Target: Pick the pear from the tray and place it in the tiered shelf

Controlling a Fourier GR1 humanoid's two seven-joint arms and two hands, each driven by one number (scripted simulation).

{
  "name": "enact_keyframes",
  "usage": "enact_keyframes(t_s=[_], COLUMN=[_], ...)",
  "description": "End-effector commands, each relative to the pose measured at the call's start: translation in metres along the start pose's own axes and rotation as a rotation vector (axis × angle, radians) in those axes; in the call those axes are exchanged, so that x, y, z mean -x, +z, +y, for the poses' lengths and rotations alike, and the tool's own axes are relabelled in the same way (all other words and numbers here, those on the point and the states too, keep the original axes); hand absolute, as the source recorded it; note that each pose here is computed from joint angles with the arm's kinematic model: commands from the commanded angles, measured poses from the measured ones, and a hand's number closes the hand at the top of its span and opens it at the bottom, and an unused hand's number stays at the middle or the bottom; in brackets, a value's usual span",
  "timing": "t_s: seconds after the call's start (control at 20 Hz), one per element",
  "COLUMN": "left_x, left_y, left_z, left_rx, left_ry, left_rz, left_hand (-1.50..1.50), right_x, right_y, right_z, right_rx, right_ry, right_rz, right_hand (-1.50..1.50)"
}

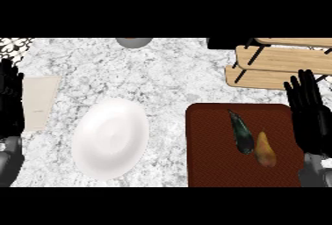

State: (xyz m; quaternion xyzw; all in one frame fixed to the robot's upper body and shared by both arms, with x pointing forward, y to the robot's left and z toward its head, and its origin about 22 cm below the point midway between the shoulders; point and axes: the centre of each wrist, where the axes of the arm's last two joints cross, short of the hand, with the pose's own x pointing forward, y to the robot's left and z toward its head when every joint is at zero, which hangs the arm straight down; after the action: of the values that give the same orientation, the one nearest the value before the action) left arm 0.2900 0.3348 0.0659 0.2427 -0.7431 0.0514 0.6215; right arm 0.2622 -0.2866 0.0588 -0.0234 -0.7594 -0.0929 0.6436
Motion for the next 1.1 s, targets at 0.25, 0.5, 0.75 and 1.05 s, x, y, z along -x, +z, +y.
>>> enact_keyframes(t_s=[0.25, 0.5, 0.75, 1.05], left_x=[0.069, 0.07, 0.074, 0.069], left_y=[0.06, 0.08, 0.082, 0.069], left_z=[-0.029, -0.049, -0.037, -0.036], left_rx=[0.242, 0.362, 0.392, 0.375], left_ry=[0.073, 0.134, 0.149, 0.125], left_rz=[0.507, 0.598, 0.627, 0.655], left_hand=[0.0, 0.0, 0.0, 0.0], right_x=[-0.041, -0.023, -0.063, -0.109], right_y=[-0.007, 0.033, 0.019, -0.011], right_z=[-0.131, -0.2, -0.203, -0.171], right_rx=[0.16, 0.333, 0.113, -0.104], right_ry=[0.611, 0.755, 0.729, 0.707], right_rz=[0.258, 0.683, 0.667, 0.749], right_hand=[1.5, -1.5, -1.5, -1.5])
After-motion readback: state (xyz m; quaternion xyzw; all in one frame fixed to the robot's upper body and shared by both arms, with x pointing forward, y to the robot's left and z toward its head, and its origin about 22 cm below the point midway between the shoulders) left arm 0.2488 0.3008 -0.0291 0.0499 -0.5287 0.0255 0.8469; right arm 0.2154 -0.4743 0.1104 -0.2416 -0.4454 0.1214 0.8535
